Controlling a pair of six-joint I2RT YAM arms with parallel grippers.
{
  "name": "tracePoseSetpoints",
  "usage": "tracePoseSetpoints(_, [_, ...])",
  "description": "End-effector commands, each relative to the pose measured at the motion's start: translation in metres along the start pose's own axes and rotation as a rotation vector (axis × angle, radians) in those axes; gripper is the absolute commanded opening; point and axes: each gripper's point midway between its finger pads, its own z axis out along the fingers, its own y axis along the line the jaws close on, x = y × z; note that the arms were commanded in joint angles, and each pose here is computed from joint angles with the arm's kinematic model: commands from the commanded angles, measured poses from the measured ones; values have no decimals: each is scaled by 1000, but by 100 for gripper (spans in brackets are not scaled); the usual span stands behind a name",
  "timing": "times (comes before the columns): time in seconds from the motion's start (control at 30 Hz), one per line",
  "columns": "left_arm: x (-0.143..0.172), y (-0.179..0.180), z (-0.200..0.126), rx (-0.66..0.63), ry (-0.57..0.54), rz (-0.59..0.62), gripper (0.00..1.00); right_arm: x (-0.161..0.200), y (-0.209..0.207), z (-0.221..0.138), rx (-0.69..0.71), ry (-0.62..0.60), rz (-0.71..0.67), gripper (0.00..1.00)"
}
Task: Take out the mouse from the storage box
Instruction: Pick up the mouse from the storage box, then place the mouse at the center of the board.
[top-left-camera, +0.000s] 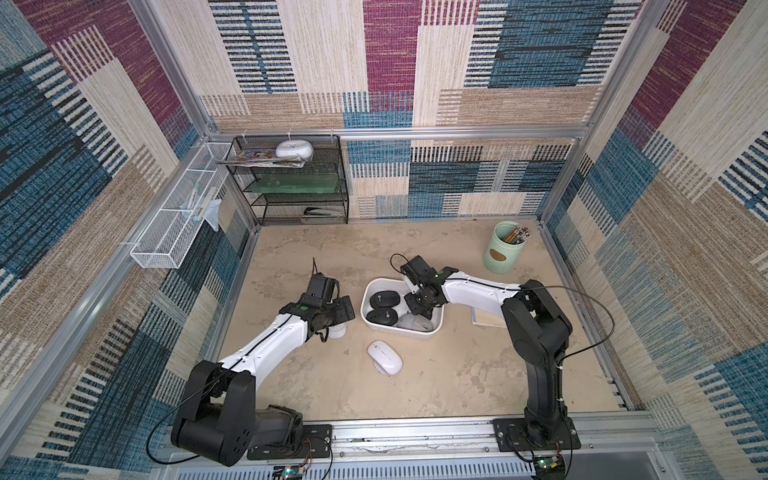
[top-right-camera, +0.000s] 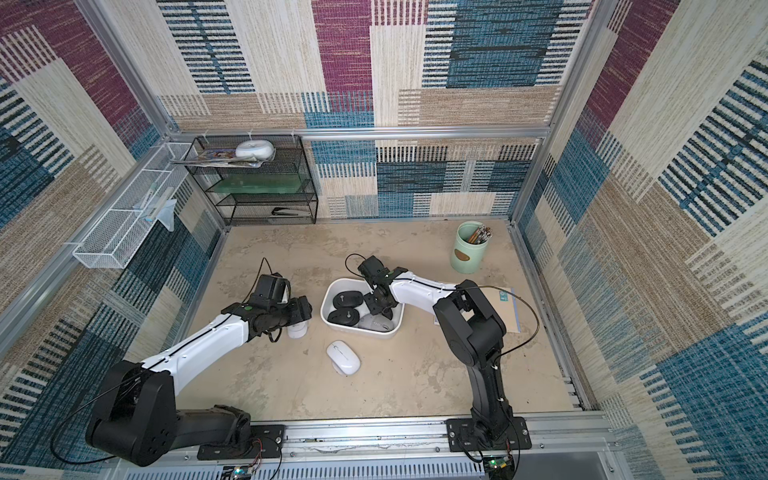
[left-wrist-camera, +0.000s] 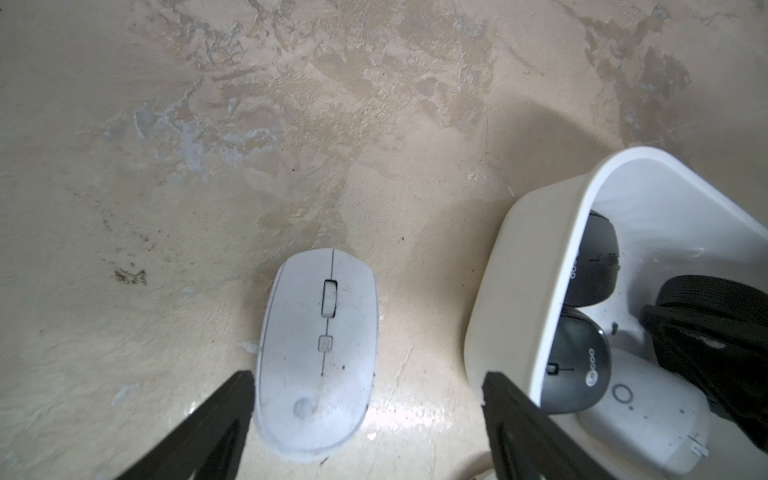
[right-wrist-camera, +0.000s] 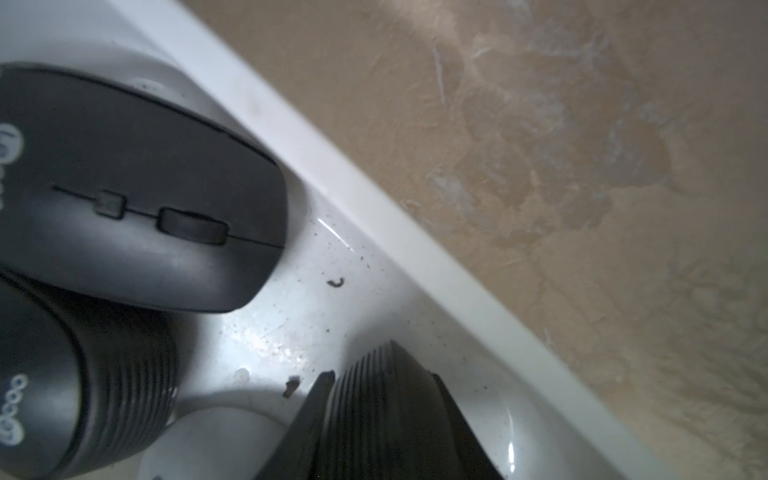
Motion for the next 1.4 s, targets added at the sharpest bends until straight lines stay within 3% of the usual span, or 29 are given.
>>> tracePoseSetpoints(0.0, [-1, 0, 0, -1, 0, 1, 89, -9, 5, -12, -31, -32, 29, 23])
tracePoseSetpoints(0.27, [-3, 0, -5, 6, -23, -1, 89, -37, 2, -60, -55, -143, 82, 20])
tracePoseSetpoints(0.63, [-4, -4, -9, 29, -40, 0, 89, -41, -56, -111, -67, -279, 299, 20])
tracePoseSetpoints(0.93, [-5, -6, -10, 40, -49, 4, 90, -18, -104, -100, -74, -292, 492, 19])
tracePoseSetpoints(1.37, [-5, -9, -13, 50, -62, 18, 90, 4, -115, -50, -155, -240, 603, 19])
